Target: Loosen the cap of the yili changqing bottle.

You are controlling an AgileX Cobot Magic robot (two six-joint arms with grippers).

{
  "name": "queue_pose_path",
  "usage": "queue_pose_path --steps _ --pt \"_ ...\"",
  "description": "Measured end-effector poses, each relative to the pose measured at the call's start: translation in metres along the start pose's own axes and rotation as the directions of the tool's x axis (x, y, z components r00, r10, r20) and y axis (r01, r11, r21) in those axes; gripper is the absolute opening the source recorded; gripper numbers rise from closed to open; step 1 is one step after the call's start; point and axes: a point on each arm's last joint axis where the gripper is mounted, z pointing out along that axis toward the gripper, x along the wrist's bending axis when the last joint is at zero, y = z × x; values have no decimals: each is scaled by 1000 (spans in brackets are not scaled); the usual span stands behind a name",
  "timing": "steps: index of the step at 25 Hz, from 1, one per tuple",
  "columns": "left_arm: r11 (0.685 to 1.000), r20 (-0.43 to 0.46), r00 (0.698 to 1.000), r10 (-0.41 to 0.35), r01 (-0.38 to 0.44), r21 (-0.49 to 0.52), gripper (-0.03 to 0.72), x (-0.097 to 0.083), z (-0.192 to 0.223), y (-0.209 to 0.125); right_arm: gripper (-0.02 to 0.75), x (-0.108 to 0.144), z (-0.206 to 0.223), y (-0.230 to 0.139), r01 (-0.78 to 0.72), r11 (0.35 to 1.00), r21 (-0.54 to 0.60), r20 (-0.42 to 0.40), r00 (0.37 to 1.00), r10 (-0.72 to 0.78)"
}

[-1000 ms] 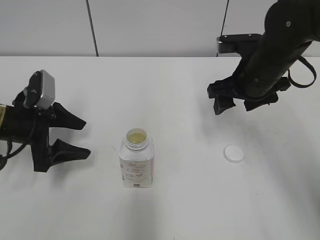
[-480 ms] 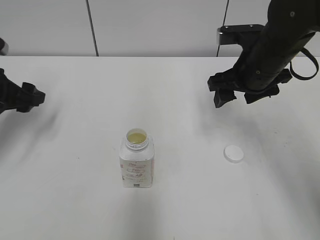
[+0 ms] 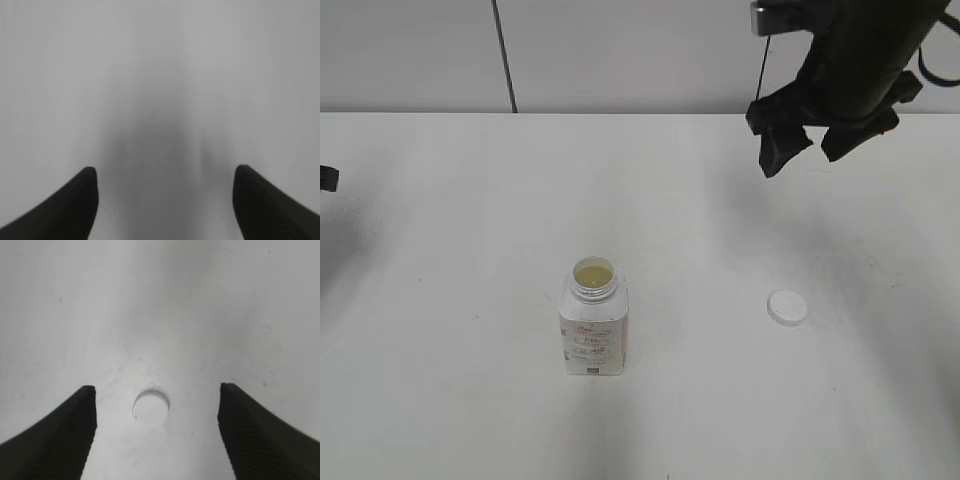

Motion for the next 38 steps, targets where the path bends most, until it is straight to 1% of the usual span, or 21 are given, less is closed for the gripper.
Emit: queue_pose_path --steps 2,5,7,9,11,14,17,19,21,23,25,27,30,32,35,37,38 --pt "1000 -37 999 -21 22 13 468 5 -6 3 591 0 -14 6 11 1000 3 0 1000 -11" --pt "998 -50 998 -37 39 52 463 9 -16 9 589 0 -34 14 36 999 6 0 999 -36" --pt "995 -33 999 -42 44 85 463 11 -23 15 589 0 -46 19 56 998 0 0 998 -56" --pt "990 -5 1000 -24 25 140 461 11 -31 22 589 -1 -56 24 69 997 -26 2 998 -69" --pt "984 26 999 -28 23 179 461 12 -39 34 588 -5 -64 29 68 996 -55 3 998 -68" --pt "971 52 998 -20 7 240 460 15 -53 49 587 -21 -72 33 36 996 -83 16 999 -35" --pt "954 68 998 -16 -5 300 460 19 -67 59 580 -44 -74 32 -15 996 -90 34 999 18" --pt "936 85 996 -10 -21 351 460 20 -75 61 568 -57 -75 31 -47 995 -91 41 998 51" --pt "918 92 996 -13 -24 395 460 21 -81 63 558 -65 -75 30 -65 994 -89 46 997 69" --pt "891 96 995 -15 -30 452 460 22 -87 61 554 -69 -75 29 -75 993 -89 49 996 80" --pt "876 98 995 -16 -33 482 460 22 -89 58 554 -73 -75 29 -81 993 -89 52 995 86" --pt "869 99 995 -15 -36 494 460 22 -90 57 553 -74 -75 28 -84 992 -90 48 995 89" --pt "880 96 995 -17 -30 474 460 23 -99 58 553 -76 -81 25 -91 991 -97 51 994 96" --pt "893 93 995 -21 -24 449 460 25 -109 60 553 -75 -86 17 -92 991 -96 52 994 97" --pt "914 102 994 -38 -6 406 460 26 -125 60 553 -71 -95 2 -93 992 -90 51 994 97" --pt "933 116 992 -55 10 361 460 26 -135 56 553 -69 -99 -10 -93 993 -77 51 994 97" --pt "937 121 991 -60 14 350 460 25 -137 52 553 -68 -99 -18 -94 993 -66 50 994 97"
